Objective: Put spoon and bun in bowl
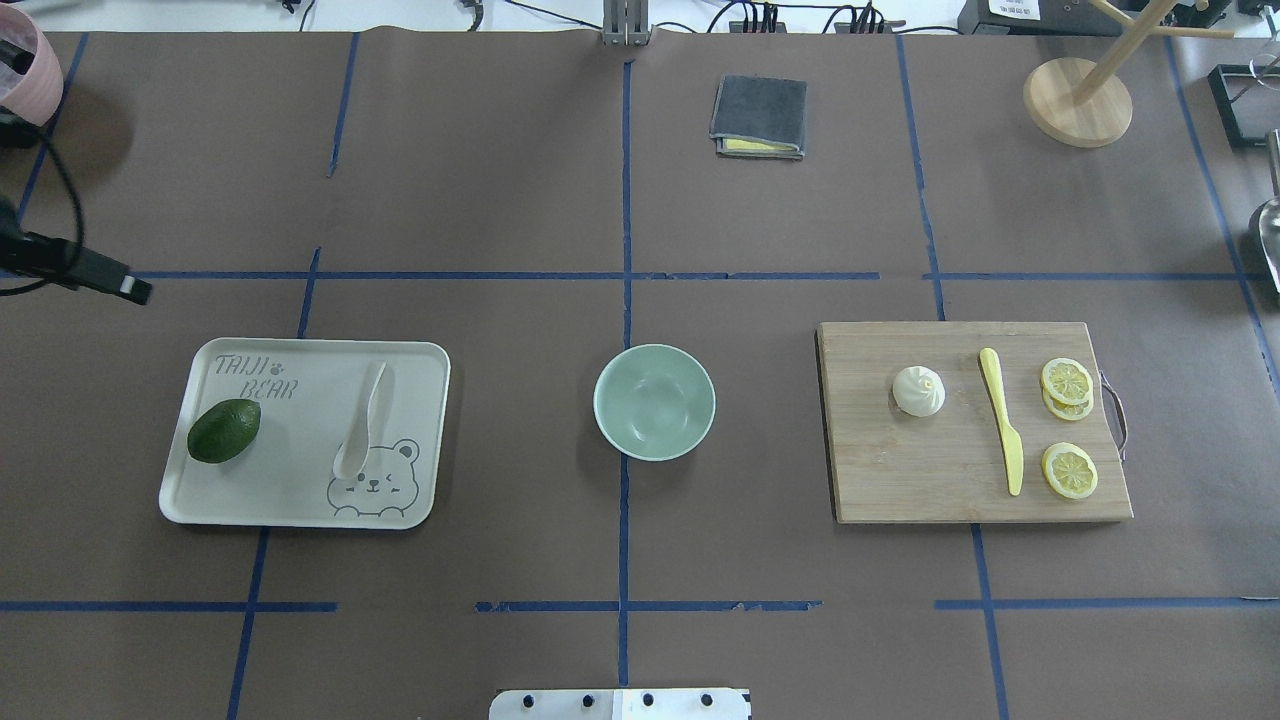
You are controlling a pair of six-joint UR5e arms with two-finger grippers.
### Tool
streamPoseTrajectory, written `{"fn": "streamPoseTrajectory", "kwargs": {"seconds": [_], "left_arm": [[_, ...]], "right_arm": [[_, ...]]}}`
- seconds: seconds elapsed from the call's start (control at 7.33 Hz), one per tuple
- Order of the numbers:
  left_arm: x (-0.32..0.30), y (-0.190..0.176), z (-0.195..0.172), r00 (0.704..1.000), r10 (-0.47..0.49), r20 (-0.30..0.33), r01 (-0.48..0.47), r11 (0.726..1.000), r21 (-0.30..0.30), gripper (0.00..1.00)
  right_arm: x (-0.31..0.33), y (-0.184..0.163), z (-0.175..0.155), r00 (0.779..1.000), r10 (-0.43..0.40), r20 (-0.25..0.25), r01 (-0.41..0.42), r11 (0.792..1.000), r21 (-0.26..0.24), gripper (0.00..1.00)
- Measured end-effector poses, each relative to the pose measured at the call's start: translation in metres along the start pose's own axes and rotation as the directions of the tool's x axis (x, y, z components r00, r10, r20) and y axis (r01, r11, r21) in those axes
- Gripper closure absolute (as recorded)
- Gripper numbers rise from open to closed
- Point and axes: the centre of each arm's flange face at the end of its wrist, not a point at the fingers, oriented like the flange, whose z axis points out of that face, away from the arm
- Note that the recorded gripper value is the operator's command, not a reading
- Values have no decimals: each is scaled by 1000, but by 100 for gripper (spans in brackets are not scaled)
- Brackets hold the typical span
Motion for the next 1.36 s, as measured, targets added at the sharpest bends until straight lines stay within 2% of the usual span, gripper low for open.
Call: {"fn": "streamPoseTrajectory", "kwargs": {"seconds": [0.27,0.68,1.09,1.23,1.36], "left_arm": [[80,-9,64,1000,-27,15,28,999,-17,6],[136,-5,142,996,-34,84,37,999,-27,16],[153,12,175,993,-31,116,40,996,-74,30],[156,15,180,991,-32,127,44,995,-92,39],[160,16,183,991,-32,133,46,994,-101,73]], "right_arm": [[1,10,1,1000,-14,15,13,1000,11,0],[3,13,4,1000,-12,21,12,1000,5,0],[5,14,7,1000,-7,21,7,1000,-2,0],[6,14,7,1000,-5,21,6,1000,-3,0],[6,15,8,1000,-5,20,5,1000,-3,0]]}}
